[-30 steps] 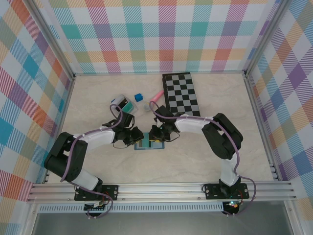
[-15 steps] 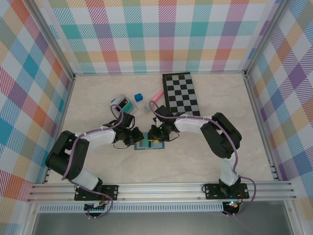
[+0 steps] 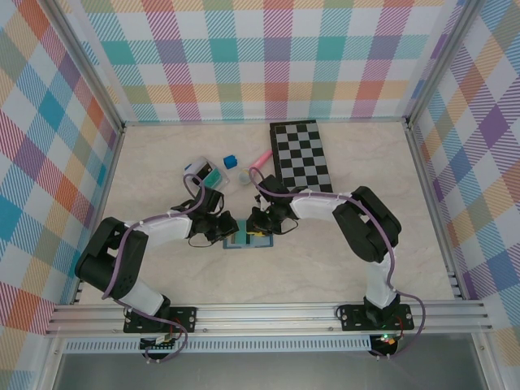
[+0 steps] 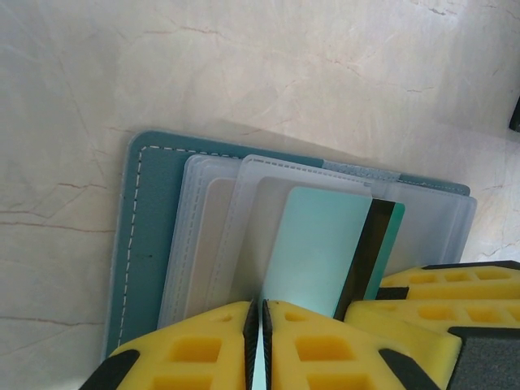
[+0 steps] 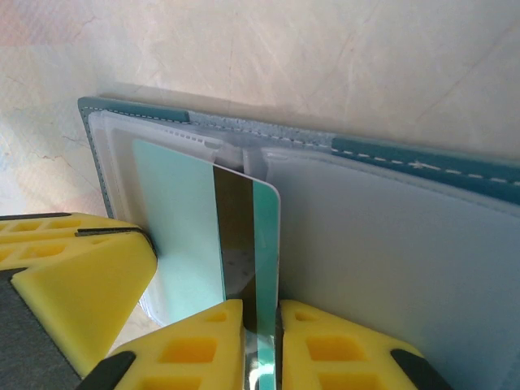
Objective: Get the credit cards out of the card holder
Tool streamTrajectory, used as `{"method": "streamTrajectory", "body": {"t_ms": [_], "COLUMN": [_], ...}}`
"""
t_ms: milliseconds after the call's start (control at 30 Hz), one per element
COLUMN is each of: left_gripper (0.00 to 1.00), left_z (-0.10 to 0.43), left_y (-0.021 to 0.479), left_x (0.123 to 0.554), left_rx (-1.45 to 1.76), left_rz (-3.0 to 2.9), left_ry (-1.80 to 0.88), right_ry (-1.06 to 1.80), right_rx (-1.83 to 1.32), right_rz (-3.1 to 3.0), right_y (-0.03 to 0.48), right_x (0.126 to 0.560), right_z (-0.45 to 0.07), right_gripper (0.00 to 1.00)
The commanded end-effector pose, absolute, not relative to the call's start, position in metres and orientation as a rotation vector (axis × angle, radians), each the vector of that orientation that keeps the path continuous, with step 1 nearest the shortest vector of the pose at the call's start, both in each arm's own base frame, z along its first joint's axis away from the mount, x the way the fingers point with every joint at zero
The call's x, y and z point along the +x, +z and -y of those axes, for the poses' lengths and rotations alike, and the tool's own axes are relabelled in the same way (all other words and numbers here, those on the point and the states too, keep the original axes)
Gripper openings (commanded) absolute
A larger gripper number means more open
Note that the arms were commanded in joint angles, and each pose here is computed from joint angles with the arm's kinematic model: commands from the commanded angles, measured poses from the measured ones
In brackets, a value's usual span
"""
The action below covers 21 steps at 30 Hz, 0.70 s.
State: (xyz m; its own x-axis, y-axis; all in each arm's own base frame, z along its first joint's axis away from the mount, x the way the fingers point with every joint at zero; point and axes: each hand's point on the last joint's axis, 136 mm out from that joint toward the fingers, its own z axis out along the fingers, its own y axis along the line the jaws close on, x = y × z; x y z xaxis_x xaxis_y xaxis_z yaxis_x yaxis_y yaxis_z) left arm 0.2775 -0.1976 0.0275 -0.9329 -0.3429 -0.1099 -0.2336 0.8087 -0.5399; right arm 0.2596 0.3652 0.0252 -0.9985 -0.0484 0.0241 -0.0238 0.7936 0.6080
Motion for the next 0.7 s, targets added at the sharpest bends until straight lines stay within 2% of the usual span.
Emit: {"method": "streamTrajectory", "body": {"t_ms": [0,100,200,367,667], "left_gripper": [0.14,0.15,0.22,0.32,0.49], "left_z": [0.179,0.176,0.175,0.178,0.19], "left_y": [0.008,0.01,0.011,0.018,0.057], "left_x": [0.259,0.26,0.261,0.264,0.276], "left_rx": [-0.493,-0.498,-0.513,-0.517,-0.506], "left_rz": [-2.856,-2.845,-2.836,-2.813,-2.726], "left_ry": [-0.657,-0.639,-0.634,-0.667,-0.865], "right_ry": [-0.976,-0.951,-0.91,-0.929,-1.151], "right_rx": [0.037,0.041,0.064,0.107,0.21], "right_rz": [2.936,2.967,3.016,3.075,3.096], "right_y": [0.013,0.015,0.019,0.032,0.062], "right_x": [0.257,0.258,0.259,0.259,0.256], "right_z": [-0.362,-0.356,-0.347,-0.336,-0.334], "right_gripper": [0.12,0.06,0.0,0.0,0.0]}}
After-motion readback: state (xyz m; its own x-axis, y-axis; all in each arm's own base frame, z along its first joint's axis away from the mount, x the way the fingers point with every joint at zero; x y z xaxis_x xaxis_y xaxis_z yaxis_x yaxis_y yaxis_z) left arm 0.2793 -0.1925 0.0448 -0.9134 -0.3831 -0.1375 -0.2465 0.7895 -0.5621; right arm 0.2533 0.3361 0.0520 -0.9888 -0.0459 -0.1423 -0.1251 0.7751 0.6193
